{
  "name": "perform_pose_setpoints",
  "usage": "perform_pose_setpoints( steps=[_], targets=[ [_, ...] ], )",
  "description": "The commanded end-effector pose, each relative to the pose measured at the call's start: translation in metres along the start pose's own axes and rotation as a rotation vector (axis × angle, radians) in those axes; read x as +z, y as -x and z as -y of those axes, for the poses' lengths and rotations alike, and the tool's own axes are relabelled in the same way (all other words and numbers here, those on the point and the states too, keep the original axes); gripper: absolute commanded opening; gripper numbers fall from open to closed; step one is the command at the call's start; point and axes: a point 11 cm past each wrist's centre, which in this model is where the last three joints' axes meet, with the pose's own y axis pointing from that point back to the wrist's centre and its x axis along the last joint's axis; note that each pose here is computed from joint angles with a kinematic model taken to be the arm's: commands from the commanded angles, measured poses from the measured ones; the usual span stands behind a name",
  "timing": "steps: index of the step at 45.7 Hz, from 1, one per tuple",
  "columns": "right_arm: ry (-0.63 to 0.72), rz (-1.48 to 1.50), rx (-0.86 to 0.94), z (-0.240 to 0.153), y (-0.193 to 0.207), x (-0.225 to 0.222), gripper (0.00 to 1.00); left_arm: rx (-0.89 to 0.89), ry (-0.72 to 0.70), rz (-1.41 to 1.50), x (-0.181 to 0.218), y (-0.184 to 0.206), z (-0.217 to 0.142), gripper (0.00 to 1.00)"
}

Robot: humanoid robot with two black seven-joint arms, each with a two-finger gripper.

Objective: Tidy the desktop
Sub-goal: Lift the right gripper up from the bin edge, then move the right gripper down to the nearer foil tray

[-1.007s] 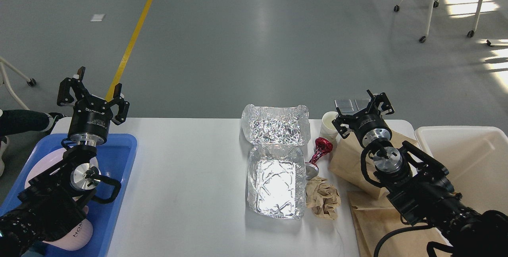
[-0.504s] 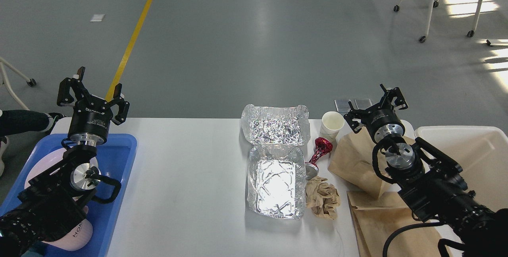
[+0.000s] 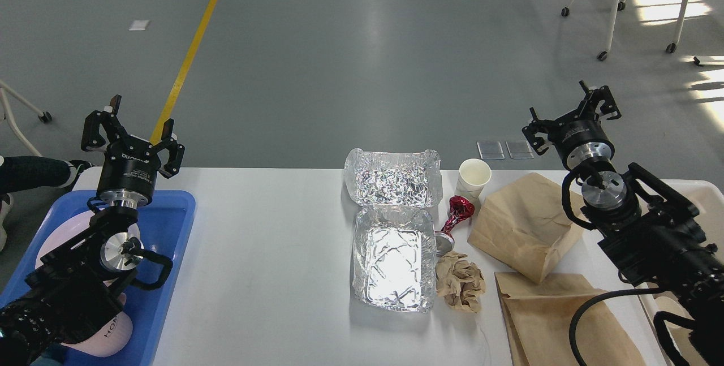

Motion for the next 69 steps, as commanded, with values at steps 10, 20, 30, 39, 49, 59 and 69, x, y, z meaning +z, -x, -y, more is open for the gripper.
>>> perform_pose_setpoints(
  steps=[10,20,30,39,49,59,69],
  targets=[
    [-0.033,-0.042,-0.052,0.008,0.018,-0.029,1.0,0.0,0.0,-0.001,0.0,0.0,0.0,0.97],
    [0.079,-0.429,-0.198,0.006,0.036,-0.034,1.0,-0.001,-0.001,0.0,0.0,0.0,0.0,0.97],
    [0.246,-0.888,-0.34,0.008,0.059,-0.031,1.0,0.0,0.0,-0.001,0.0,0.0,0.0,0.96],
    [0.423,-1.295,-0.443,0.006,0.068,-0.028,1.0,0.0,-0.001,0.001,0.0,0.0,0.0,0.97],
    [0.545,-1.466,-0.511,0.002,0.069,-0.011,1.0,-0.001,-0.001,0.0,0.0,0.0,0.0,0.97],
    [0.632,-1.691,-0.584,-0.001,0.068,0.0,1.0,0.0,0.0,-0.001,0.0,0.0,0.0,0.96],
    [0.852,-1.902,-0.654,-0.007,0.075,0.017,1.0,-0.001,-0.001,0.0,0.0,0.0,0.0,0.97]
  ],
)
